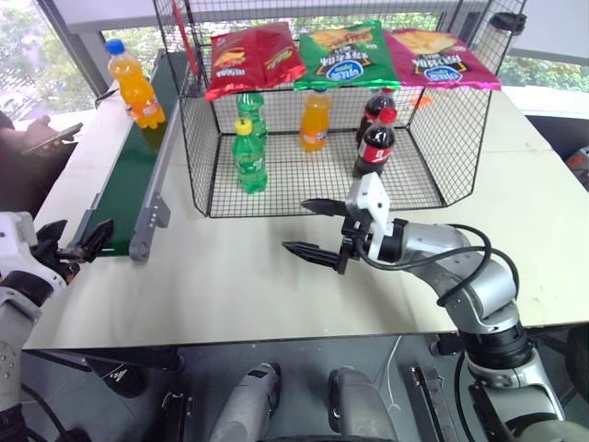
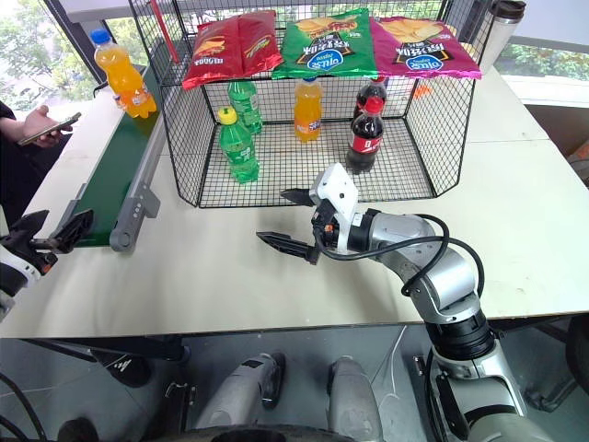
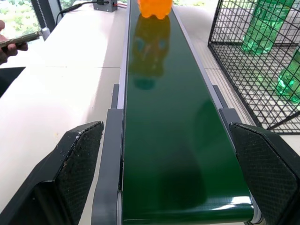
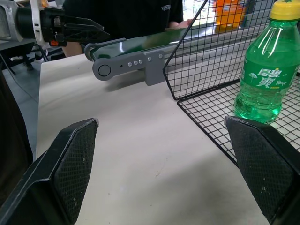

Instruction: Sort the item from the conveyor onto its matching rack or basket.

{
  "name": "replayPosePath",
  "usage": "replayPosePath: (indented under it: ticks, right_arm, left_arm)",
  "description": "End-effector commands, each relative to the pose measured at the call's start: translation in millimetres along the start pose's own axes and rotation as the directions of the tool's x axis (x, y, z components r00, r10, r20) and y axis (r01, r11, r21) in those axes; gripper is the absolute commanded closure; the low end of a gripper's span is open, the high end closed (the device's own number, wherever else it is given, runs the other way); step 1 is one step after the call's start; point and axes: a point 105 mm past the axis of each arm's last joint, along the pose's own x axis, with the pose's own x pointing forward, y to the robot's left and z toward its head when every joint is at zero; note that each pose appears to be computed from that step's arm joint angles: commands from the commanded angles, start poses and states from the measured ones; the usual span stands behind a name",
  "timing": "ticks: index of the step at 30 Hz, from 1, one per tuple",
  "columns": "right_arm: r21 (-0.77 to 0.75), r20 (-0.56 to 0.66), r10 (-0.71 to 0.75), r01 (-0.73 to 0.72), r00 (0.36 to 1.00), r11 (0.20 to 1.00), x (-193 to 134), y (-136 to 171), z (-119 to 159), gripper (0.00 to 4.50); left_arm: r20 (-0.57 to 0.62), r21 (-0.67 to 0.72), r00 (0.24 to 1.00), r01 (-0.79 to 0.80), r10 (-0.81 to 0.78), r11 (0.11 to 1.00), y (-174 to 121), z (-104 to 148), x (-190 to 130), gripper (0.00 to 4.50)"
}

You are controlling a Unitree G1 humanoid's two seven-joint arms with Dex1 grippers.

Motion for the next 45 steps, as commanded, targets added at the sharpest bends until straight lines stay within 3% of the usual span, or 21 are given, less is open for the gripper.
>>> replayPosePath:
  ticks: [1,12,24,42,45]
  right_arm:
    - [-0.036,0.038,0.006,-0.005,0.999,0.999,-1,2,11,0.03]
    - [-0.041,0.039,-0.018,0.02,0.999,0.999,0,-1,11,0.03]
    - [-0.043,0.04,-0.037,0.038,0.999,0.998,1,-4,12,0.03]
    - [-0.038,0.026,-0.054,0.055,0.998,0.998,-2,-4,9,0.03]
    - [-0.039,0.024,-0.062,0.063,0.998,0.997,-3,-5,9,0.0]
  left_arm:
    - [0.045,0.025,0.999,-0.004,0.002,1.0,0,12,-1,0.0]
    - [0.037,0.032,0.999,0.007,-0.008,0.999,-6,7,4,0.0]
    - [0.014,0.07,1.0,-0.017,0.016,0.997,-8,-1,30,0.0]
    - [0.056,0.032,0.998,0.009,-0.011,0.999,-16,9,58,0.0]
    - [0.075,0.008,0.996,0.055,-0.055,0.998,-22,11,56,0.78]
